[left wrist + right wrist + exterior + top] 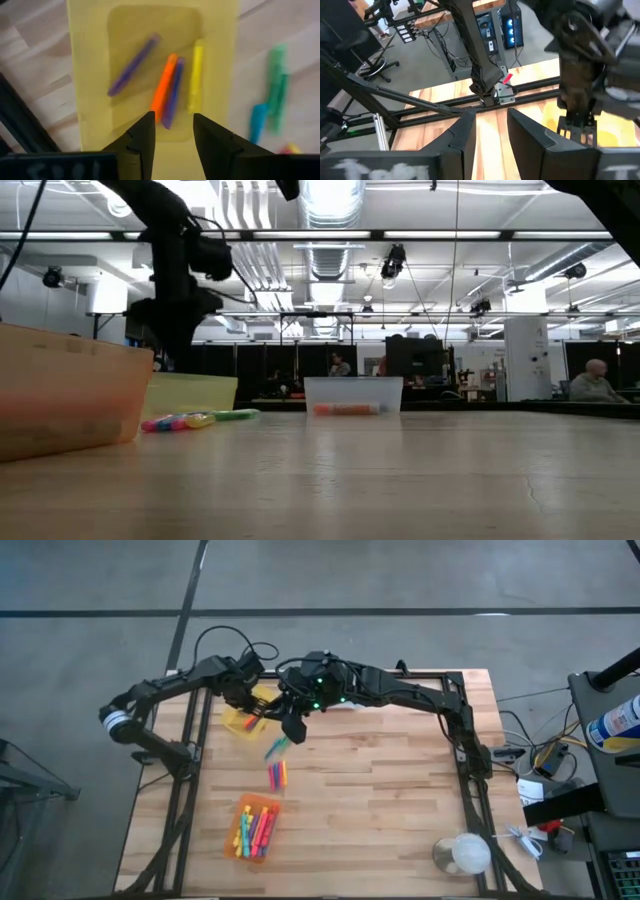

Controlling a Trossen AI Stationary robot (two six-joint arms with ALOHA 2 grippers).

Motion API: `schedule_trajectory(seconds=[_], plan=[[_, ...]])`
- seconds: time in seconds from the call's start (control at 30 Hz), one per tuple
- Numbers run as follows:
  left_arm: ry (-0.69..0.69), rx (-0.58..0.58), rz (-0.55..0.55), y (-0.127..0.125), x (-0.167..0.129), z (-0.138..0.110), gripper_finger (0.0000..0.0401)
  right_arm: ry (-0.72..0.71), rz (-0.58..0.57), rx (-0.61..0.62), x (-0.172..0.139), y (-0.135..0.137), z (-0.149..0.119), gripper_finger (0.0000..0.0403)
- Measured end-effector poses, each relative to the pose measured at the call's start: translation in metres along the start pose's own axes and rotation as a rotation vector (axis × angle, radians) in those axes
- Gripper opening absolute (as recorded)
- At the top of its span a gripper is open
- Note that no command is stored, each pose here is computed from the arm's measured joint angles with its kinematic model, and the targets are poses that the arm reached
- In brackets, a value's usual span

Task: Pick & Place Markers
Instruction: Put the top blue pen into the yellow bin

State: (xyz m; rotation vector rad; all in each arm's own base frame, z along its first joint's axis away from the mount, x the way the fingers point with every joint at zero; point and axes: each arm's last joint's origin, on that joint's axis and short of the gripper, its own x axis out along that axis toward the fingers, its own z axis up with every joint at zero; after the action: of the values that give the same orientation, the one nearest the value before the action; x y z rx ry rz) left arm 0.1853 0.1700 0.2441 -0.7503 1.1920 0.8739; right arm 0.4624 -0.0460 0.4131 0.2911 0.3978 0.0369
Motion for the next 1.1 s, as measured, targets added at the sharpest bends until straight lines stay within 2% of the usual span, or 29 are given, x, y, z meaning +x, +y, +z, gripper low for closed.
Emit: schedule_trajectory(seconds=[0.1,0.33,0.47,0.63,0.83,1.1], plan=[[-0.038,0.005,-0.082,0.0,-0.015,-0.006,0.0128,0.018,-0.005,0.003,-0.001,0.0,-0.001,0.0097],[-0.131,-0.061,-0.329,-0.006,-0.059,-0.029,0.0128,0.007,-0.013,-0.009,-0.014,0.004,0.004,0.0085],[-0.177,-0.047,-0.415,-0.02,-0.074,-0.04,0.0128,-0.005,-0.011,-0.014,-0.02,0.005,0.007,0.0078],[-0.175,0.018,-0.49,-0.045,-0.077,-0.047,0.0128,-0.036,-0.002,-0.039,-0.03,0.01,0.013,0.0072],[-0.061,0.07,-0.458,-0.076,-0.054,-0.048,0.0128,-0.036,-0.001,-0.028,-0.032,0.011,0.014,0.0079],[0.037,0.127,-0.297,-0.09,-0.005,-0.035,0.0128,-0.032,0.016,-0.025,-0.031,0.019,0.012,0.0071]])
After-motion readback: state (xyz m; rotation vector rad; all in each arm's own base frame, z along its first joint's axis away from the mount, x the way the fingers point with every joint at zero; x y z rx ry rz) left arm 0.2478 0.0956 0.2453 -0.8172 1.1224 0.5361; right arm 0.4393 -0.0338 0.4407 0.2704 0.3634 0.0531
